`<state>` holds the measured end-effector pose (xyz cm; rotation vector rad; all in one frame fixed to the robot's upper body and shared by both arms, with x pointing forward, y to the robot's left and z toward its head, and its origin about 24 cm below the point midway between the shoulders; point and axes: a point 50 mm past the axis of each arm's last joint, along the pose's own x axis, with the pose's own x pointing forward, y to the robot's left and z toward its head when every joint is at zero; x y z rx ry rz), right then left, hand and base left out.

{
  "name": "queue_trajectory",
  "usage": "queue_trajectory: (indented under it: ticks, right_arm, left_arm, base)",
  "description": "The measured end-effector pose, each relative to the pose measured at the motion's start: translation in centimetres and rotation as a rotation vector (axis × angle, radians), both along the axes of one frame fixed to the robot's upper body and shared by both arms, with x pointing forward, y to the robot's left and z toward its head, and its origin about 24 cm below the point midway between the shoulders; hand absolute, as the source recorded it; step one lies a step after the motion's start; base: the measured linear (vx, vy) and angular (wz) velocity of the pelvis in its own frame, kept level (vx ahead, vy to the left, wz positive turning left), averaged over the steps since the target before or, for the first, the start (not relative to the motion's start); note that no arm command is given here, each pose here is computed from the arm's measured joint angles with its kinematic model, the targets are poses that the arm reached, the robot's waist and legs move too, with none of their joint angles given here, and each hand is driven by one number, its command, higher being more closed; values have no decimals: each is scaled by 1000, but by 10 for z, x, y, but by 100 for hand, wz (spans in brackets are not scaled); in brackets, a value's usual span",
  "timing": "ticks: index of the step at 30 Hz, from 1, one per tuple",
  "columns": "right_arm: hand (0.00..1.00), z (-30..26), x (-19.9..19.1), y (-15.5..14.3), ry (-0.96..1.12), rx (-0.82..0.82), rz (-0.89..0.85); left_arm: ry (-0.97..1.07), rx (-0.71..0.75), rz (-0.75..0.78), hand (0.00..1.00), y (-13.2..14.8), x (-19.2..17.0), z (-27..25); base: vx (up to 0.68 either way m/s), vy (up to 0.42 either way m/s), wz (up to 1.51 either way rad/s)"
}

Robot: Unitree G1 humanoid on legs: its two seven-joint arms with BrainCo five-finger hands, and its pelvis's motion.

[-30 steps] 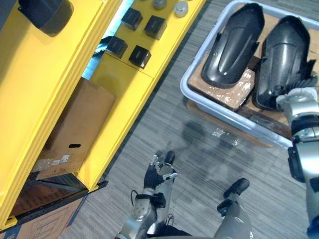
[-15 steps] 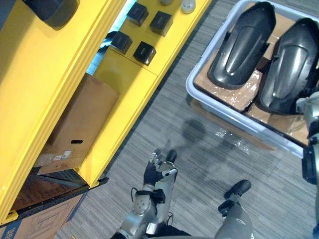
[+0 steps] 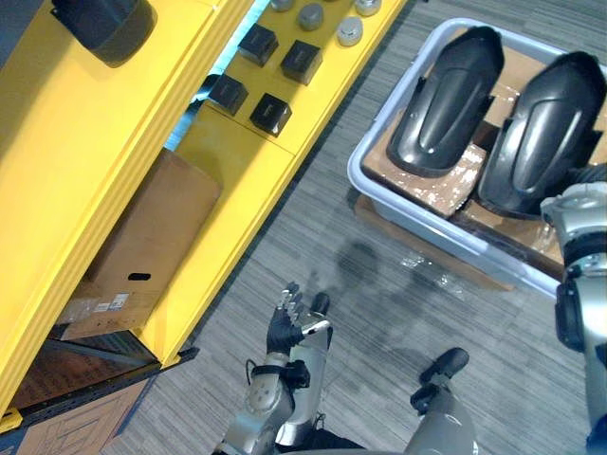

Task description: Walk over and take plastic housings, then place them on the shelf

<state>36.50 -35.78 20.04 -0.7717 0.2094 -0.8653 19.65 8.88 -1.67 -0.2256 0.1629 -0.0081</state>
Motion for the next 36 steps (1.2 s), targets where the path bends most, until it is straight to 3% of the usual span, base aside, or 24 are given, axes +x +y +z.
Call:
queue_trajectory:
  ticks: [4,7,12,16,21,27,36]
  right_arm:
    - [100,5,11,22,-4,-152,108]
    - [100,3,18,41,-26,-199,168]
    - [100,13,28,76,-124,-278,243]
    - [100,28,31,103,-231,-342,305]
    - [100,35,33,155,-375,-389,469]
    - [100,56,22,197,-557,-444,636]
    - [100,31,12,227,-581,-440,800]
  left_arm:
    - [-63,165,43,0,19,6,12]
    - [-133,191,61,0,26,14,28]
    - [-296,216,-74,0,23,54,69]
    - [-303,128,-167,0,16,85,86]
    - [-160,81,-153,0,17,129,81]
    - [-183,37,-160,0,6,159,113]
    - [-106,-309,-199,0,-15,167,127]
  base:
    - [61,-60,-5]
    - [50,-40,-14]
    - [3,-27,-27]
    - [-15,-17,-30]
    - [-2,-18,-33]
    - [-30,4,-29]
    - [-6,5,-15]
